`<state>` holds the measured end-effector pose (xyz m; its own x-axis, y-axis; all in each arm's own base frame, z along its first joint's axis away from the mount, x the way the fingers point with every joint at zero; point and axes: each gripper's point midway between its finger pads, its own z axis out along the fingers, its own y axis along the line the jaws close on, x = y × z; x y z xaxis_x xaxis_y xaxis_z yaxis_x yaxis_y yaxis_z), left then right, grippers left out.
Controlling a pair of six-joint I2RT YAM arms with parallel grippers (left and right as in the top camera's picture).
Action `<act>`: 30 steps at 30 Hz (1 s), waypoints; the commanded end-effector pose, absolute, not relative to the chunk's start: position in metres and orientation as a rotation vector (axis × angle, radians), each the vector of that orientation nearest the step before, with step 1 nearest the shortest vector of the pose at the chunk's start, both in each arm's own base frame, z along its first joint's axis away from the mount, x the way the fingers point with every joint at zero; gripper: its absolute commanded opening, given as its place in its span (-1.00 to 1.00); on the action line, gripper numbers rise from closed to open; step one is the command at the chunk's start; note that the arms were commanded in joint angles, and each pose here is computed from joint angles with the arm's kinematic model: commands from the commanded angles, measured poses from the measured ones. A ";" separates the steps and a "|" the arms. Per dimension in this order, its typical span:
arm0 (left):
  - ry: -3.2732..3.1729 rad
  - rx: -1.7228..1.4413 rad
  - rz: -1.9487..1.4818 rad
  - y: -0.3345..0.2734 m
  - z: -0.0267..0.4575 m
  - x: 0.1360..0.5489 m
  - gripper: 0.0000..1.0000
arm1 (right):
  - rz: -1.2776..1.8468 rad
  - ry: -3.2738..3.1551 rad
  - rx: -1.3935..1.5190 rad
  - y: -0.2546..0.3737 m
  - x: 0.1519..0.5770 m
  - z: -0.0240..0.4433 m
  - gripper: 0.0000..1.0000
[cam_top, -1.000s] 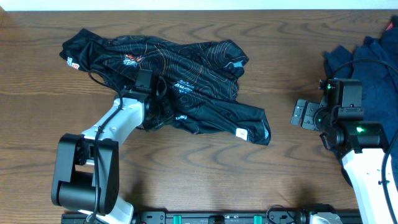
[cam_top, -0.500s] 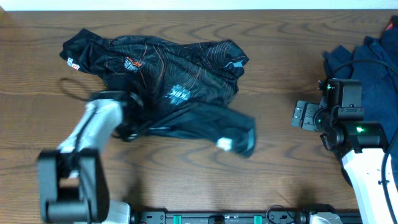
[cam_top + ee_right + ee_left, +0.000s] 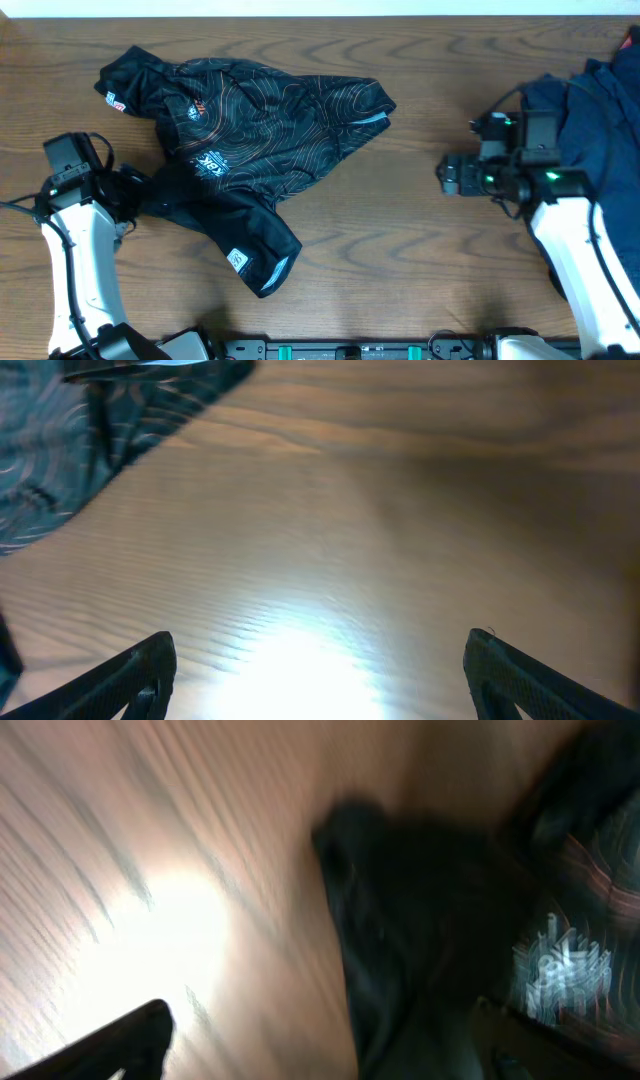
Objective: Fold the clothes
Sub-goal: 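Grasp the lower-left corner of the jersey with the left gripper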
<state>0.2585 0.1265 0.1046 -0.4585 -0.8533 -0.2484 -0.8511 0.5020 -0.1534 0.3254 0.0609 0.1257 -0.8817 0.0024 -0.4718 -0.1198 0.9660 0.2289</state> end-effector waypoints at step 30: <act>2.946 -1.027 -0.379 -0.037 0.000 0.210 0.68 | 0.439 2.658 -0.178 0.149 0.359 0.060 0.78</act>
<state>0.2183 -0.0368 0.0118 -0.7929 -0.6070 0.0530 -0.5994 0.7614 -0.2470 0.3607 0.1480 0.0611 -0.8920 -0.0615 -0.4478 -0.2045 0.9384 0.2785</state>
